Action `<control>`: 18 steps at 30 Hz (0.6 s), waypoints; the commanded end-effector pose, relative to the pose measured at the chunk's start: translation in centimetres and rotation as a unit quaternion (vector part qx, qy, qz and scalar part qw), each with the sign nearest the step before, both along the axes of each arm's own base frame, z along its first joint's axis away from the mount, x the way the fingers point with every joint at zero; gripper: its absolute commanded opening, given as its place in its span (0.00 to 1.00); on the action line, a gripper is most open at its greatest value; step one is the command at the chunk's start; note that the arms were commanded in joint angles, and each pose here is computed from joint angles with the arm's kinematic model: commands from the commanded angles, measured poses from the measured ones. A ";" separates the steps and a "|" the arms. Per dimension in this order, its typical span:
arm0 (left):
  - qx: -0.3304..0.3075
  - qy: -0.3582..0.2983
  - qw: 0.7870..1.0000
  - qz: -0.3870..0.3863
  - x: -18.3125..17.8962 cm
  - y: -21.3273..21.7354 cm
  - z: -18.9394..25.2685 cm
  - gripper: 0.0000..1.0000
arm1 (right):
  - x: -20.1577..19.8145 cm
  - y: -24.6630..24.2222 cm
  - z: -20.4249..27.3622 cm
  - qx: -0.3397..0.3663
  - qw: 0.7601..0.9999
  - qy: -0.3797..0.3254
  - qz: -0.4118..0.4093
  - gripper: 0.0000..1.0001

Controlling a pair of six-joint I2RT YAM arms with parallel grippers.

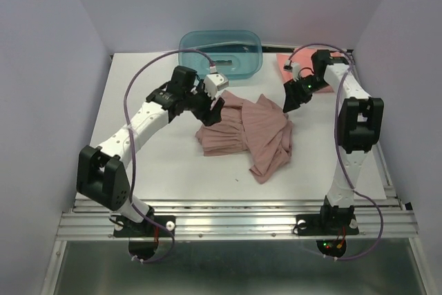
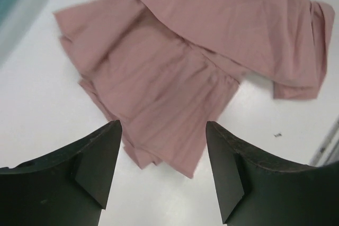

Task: Fold and stack the skirts
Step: Fold the skirt

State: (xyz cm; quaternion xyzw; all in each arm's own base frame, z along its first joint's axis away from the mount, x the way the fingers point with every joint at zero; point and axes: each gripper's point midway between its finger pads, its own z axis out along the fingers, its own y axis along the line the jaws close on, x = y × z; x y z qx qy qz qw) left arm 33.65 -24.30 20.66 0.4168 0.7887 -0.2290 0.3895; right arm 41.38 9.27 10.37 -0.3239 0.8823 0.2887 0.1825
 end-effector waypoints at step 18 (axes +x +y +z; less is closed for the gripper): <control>0.025 0.140 0.989 0.043 3.9 -1.8 -11.9 0.44 | -9.9 3.8 -4.9 0.095 0.983 0.159 0.017 0.13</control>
